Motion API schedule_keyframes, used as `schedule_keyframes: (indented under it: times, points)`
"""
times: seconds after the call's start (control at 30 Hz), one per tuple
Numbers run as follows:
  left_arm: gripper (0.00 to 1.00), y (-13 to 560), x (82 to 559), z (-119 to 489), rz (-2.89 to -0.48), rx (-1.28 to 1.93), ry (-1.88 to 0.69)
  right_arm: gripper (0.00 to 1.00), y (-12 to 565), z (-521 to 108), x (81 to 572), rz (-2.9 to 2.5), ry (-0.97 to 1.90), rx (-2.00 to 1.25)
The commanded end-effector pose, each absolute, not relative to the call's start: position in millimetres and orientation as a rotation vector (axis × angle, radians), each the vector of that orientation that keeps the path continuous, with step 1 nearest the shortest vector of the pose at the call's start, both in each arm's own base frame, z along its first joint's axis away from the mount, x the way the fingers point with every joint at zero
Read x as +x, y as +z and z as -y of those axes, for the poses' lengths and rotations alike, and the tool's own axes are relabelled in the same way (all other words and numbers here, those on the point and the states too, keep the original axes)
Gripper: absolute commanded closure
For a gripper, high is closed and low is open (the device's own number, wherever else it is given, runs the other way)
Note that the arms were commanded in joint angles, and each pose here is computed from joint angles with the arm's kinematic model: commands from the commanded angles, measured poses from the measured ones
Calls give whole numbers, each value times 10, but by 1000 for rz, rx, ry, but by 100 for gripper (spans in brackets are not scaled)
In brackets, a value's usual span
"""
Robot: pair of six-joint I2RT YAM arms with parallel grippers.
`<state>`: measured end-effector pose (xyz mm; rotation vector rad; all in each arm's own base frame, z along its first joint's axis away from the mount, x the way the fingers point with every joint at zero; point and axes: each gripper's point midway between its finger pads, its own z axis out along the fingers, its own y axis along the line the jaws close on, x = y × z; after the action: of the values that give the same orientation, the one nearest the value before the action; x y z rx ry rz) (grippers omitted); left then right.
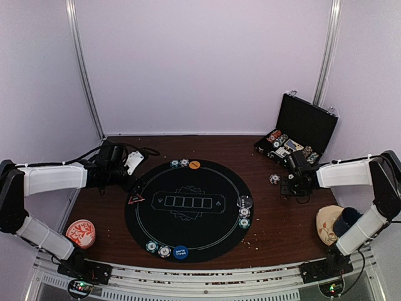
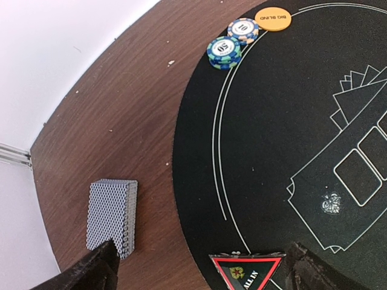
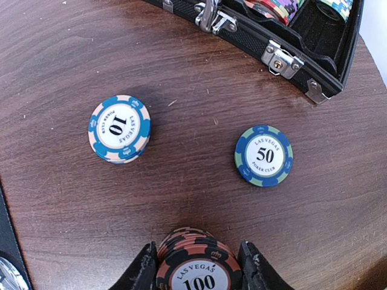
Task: Distribute texas hold em gaming equipment
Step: Pick up the pile of poker chips from the pile of poker chips.
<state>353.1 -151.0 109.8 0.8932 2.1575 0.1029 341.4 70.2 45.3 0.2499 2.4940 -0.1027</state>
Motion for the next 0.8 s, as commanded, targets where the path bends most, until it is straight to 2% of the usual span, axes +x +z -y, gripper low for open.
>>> schedule_keyframes:
  times: [0.0,0.47,0.63,0.77]
  points:
    - [2,1149,3613,1514,-2132,857,106,61,416,-661,3396,-2497,-120,249]
    - [2,1143,3623,1499,-2136,852,116,66,866,-970,3466,-2395,-62,147]
    - [2,1153,3624,1496,-2133,850,120,67,1182,-1385,3447,-2334,-10,41]
    - [2,1149,3625,1496,-2133,848,117,67,1463,-2029,3360,-2278,60,-112]
